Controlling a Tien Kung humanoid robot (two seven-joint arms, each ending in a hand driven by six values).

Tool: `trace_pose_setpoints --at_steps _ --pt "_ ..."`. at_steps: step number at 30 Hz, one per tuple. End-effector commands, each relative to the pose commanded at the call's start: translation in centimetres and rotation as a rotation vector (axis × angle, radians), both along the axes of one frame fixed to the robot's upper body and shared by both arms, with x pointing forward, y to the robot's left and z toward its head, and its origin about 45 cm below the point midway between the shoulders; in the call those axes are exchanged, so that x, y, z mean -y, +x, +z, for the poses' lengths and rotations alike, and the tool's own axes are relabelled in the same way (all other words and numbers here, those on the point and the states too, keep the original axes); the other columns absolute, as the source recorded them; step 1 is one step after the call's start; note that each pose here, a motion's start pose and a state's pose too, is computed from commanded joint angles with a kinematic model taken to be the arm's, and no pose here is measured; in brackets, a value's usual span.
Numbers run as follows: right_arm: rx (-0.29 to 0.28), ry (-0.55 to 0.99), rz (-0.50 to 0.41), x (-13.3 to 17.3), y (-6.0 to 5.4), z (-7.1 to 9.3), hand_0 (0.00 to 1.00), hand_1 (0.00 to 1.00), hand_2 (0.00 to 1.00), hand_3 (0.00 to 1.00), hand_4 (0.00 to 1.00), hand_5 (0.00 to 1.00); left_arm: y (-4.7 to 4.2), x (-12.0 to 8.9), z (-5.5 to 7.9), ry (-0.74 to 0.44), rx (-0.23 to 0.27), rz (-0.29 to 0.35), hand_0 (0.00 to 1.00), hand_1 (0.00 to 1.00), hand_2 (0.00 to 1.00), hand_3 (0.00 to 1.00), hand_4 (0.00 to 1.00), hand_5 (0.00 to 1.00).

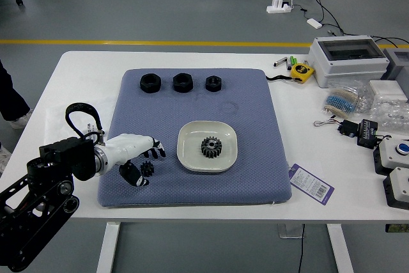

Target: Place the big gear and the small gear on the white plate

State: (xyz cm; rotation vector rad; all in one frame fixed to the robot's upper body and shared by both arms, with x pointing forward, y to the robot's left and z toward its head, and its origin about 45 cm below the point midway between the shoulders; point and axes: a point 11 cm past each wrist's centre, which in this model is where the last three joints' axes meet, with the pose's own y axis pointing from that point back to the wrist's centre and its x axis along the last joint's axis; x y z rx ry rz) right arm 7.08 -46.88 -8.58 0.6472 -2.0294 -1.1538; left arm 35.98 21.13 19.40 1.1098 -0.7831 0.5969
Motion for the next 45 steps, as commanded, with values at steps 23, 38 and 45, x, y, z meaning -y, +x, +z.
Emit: trace_pose_setpoints --at_steps 23,38,45 --pt "0.004 0.000 0.003 0.0 0.4 0.1 0.654 0.661 0.729 0.575 0.836 0.677 0.38 -0.7 -0.3 0.027 -0.025 0.027 0.384 0.466 0.522 0.504 0.498 0.002" --pt "0.006 -0.001 0.002 0.0 0.4 0.1 0.654 0.661 0.728 0.575 0.836 0.678 0.44 -0.6 0.4 0.020 -0.013 0.021 0.367 0.449 0.505 0.499 0.449 0.002" --pt "0.005 -0.001 0.003 0.0 0.4 0.1 0.654 0.660 0.728 0.574 0.835 0.677 0.80 -0.7 1.2 0.013 0.014 0.029 0.359 0.444 0.502 0.494 0.399 0.002"
